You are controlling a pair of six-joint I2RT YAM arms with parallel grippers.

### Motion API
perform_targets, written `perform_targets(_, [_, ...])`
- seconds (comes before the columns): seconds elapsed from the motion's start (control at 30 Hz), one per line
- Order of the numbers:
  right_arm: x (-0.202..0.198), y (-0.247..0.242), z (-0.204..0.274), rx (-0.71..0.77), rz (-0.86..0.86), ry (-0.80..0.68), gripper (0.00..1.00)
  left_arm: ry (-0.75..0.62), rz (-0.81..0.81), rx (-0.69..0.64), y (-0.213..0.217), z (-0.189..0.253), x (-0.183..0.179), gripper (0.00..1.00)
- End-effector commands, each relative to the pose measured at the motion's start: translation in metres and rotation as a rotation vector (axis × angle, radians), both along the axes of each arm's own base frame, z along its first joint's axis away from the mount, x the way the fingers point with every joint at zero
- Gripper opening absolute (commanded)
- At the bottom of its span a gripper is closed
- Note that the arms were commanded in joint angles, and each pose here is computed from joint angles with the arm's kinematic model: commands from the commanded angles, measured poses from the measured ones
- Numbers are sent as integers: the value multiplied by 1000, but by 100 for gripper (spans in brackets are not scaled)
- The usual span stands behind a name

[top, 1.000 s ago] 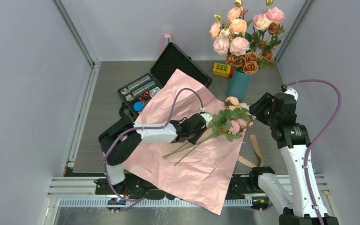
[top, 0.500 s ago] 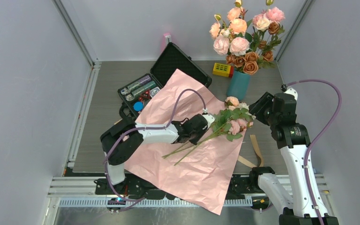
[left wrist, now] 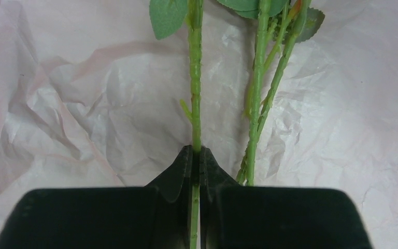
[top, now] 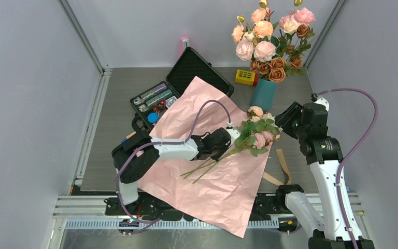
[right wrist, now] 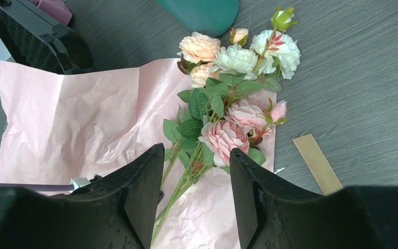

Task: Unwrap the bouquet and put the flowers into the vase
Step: Pick up the fake flower from the wrapping paper.

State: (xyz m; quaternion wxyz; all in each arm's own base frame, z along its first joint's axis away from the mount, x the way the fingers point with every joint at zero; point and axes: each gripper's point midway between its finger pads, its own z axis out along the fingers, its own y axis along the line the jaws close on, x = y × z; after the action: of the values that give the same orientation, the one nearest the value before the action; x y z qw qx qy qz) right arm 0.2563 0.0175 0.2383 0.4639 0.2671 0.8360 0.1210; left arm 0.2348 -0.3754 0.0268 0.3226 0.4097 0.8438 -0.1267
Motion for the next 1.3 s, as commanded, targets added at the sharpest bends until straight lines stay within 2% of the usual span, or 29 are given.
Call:
perform_targets(0.0, [6, 0, 10, 13, -8, -53, 55, -94, -16, -59, -8, 28, 2, 0])
perform_targets(0.57, [4, -1, 18, 11, -15, -78, 55, -240, 118, -231, 7, 85, 12, 0])
perform_targets(0.97, [4, 7, 26, 44, 16, -109, 56, -209, 155, -475, 9, 142, -4, 0])
perform_targets(1.13, [0, 64, 59, 211, 305, -206, 58, -139, 143, -630, 11, 180, -24, 0])
perform_targets(1.27, [-9, 100, 84, 359, 499, -283, 64, -66, 169, -780, 20, 205, -41, 0])
